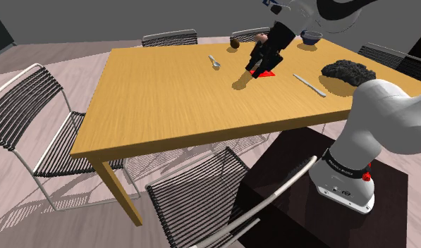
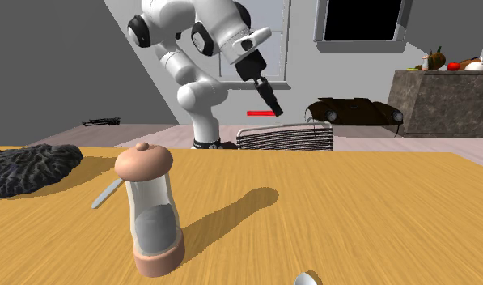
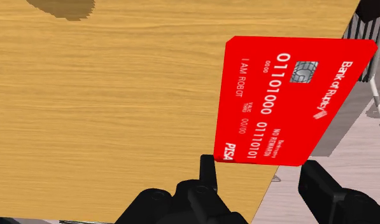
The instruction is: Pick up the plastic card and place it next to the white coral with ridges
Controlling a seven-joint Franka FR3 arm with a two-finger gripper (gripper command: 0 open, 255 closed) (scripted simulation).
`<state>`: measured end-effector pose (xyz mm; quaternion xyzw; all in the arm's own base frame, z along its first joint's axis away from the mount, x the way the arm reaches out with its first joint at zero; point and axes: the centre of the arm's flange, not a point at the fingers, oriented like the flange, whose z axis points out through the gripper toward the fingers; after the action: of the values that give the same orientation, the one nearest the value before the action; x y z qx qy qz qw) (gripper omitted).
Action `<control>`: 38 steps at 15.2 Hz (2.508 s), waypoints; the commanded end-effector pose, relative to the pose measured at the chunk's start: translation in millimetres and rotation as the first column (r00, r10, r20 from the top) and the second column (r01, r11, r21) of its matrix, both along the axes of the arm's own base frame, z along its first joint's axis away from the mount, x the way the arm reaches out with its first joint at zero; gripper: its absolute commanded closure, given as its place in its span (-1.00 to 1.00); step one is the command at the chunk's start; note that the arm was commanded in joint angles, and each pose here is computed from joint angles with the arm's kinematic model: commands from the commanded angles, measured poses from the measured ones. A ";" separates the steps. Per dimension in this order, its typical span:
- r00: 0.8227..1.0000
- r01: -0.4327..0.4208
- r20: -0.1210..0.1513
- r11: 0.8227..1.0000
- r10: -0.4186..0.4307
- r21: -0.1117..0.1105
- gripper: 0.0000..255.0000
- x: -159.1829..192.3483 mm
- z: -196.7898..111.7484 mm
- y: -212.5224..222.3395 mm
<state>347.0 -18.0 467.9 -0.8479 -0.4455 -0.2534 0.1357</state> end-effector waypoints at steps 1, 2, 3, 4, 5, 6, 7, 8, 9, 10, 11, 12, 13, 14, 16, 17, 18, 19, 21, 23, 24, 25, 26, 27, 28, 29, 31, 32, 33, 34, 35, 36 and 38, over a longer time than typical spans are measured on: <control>1.000 -0.001 -0.001 1.000 0.001 0.000 1.00 -13.8 0.0 -21.3; 1.000 -0.001 -0.001 1.000 0.001 0.000 1.00 -22.1 0.0 -31.5; 1.000 -0.001 -0.001 1.000 0.001 0.000 1.00 -30.5 0.0 -41.7; 1.000 -0.001 -0.001 1.000 0.001 0.000 1.00 -38.8 0.1 -51.9; 1.000 -0.001 -0.001 1.000 0.001 0.000 1.00 -47.2 0.1 -62.1; 1.000 -0.001 -0.001 1.000 0.001 0.000 1.00 -55.5 0.1 -72.4; 1.000 -0.001 -0.001 1.000 0.001 0.000 1.00 -63.9 0.2 -82.6; 1.000 -0.001 -0.001 1.000 0.001 0.000 1.00 -72.3 0.2 -92.8; 1.000 -0.001 -0.001 1.000 0.001 0.000 1.00 -80.6 0.2 -103.0; 1.000 -0.001 -0.001 1.000 0.001 0.000 1.00 -89.0 0.3 -113.2; 1.000 -0.001 -0.001 1.000 0.001 0.000 1.00 -97.3 0.3 -123.4; 1.000 -0.001 -0.001 1.000 0.001 0.000 1.00 -105.7 0.3 -133.7; 1.000 -0.001 -0.001 1.000 0.001 0.000 1.00 -114.0 0.4 -143.9; 1.000 -0.001 -0.001 1.000 0.001 0.000 1.00 -122.4 0.4 -154.1; 1.000 -0.001 -0.001 1.000 0.001 0.000 1.00 -139.1 0.4 -174.5; 1.000 -0.001 -0.001 1.000 0.001 0.000 1.00 -147.5 0.5 -184.8; 1.000 -0.001 -0.001 1.000 0.001 0.000 1.00 -155.8 0.5 -195.0; 1.000 -0.001 -0.001 1.000 0.001 0.000 1.00 -164.2 0.5 -205.2; 1.000 -0.001 -0.001 1.000 0.001 0.000 1.00 -180.9 0.6 -225.6; 1.000 -0.001 -0.001 1.000 0.001 0.000 1.00 -197.6 0.7 -246.1; 1.000 -0.001 -0.001 1.000 0.001 0.000 1.00 -206.0 0.7 -256.3; 1.000 -0.001 -0.001 1.000 0.001 0.000 1.00 -214.3 0.7 -266.5; 1.000 -0.001 -0.001 1.000 0.001 0.000 1.00 -222.7 0.8 -276.7; 1.000 -0.001 -0.001 1.000 0.001 0.000 1.00 -231.1 0.8 -286.9; 1.000 -0.001 -0.001 1.000 0.001 0.000 1.00 -239.4 0.8 -297.2; 1.000 -0.001 -0.001 1.000 0.001 0.000 1.00 -247.8 0.9 -307.4; 1.000 -0.001 -0.001 1.000 0.001 0.000 1.00 -264.5 0.9 -327.8; 1.000 -0.001 -0.001 1.000 0.001 0.000 1.00 -272.8 1.0 -338.0; 1.000 -0.001 -0.001 1.000 0.001 0.000 1.00 -281.2 1.0 -348.3; 1.000 -0.001 -0.001 1.000 0.001 0.000 1.00 -289.6 1.0 -358.5; 1.000 -0.001 -0.001 1.000 0.001 0.000 1.00 -297.9 1.1 -368.7; 1.000 -0.001 -0.001 1.000 0.001 0.000 1.00 -306.3 1.1 -378.9; 1.000 -0.001 -0.001 1.000 0.001 0.000 1.00 -323.0 1.1 -399.4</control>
<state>35.9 -408.2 468.6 -0.8478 -0.4458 -0.2533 0.1356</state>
